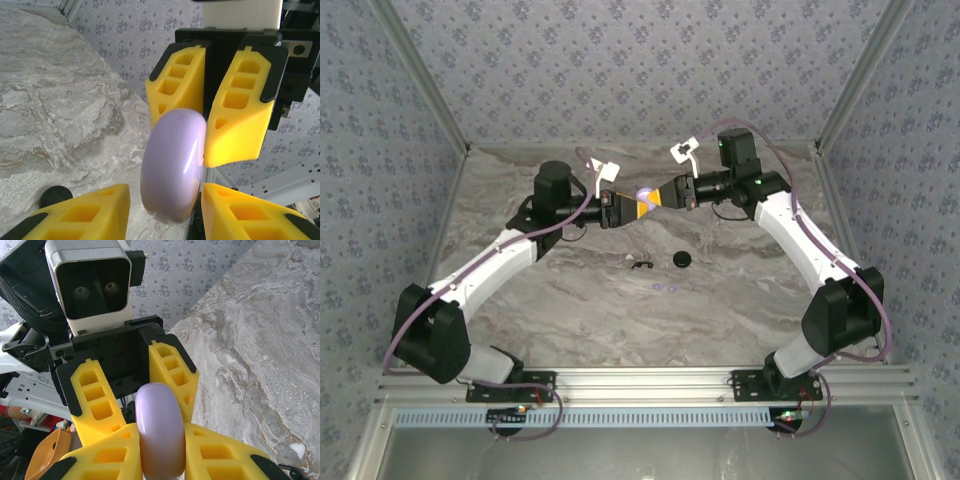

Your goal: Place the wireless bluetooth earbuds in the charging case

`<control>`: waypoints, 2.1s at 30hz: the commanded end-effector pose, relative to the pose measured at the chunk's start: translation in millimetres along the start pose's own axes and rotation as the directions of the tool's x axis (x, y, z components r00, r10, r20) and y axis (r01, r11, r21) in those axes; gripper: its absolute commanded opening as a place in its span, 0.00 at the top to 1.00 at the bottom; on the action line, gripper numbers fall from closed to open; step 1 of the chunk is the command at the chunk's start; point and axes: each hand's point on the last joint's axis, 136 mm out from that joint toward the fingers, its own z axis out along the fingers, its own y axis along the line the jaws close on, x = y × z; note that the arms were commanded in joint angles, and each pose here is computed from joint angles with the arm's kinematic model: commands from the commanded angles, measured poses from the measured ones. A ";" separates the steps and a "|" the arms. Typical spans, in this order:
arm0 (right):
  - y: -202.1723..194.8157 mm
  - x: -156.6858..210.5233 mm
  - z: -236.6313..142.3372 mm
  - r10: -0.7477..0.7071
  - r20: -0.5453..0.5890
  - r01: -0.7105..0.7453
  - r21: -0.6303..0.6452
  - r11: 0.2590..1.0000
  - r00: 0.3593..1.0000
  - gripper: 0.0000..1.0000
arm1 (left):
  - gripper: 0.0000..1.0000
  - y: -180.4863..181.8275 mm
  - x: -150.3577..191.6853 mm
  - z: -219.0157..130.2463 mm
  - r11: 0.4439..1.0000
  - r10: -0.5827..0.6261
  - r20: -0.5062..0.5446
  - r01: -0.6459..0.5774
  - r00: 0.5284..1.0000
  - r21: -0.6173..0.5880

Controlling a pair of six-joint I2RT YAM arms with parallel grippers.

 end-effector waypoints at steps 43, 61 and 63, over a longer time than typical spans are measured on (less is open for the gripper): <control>18.9 10.5 -9.8 -0.053 -0.029 0.054 0.018 0.998 0.998 0.55 | 0.87 -33.9 -10.6 -1.6 0.989 0.133 0.001 -0.133 0.991 0.061; -0.8 12.7 -9.0 -0.035 -0.042 0.042 0.189 0.981 0.999 0.50 | 0.83 4.4 -6.6 4.1 0.884 0.468 0.104 -0.463 0.878 -0.069; -0.8 13.2 -8.7 -0.038 -0.046 0.046 0.195 0.980 0.998 0.50 | 0.83 6.0 -5.2 3.5 0.874 0.486 0.103 -0.480 0.868 -0.077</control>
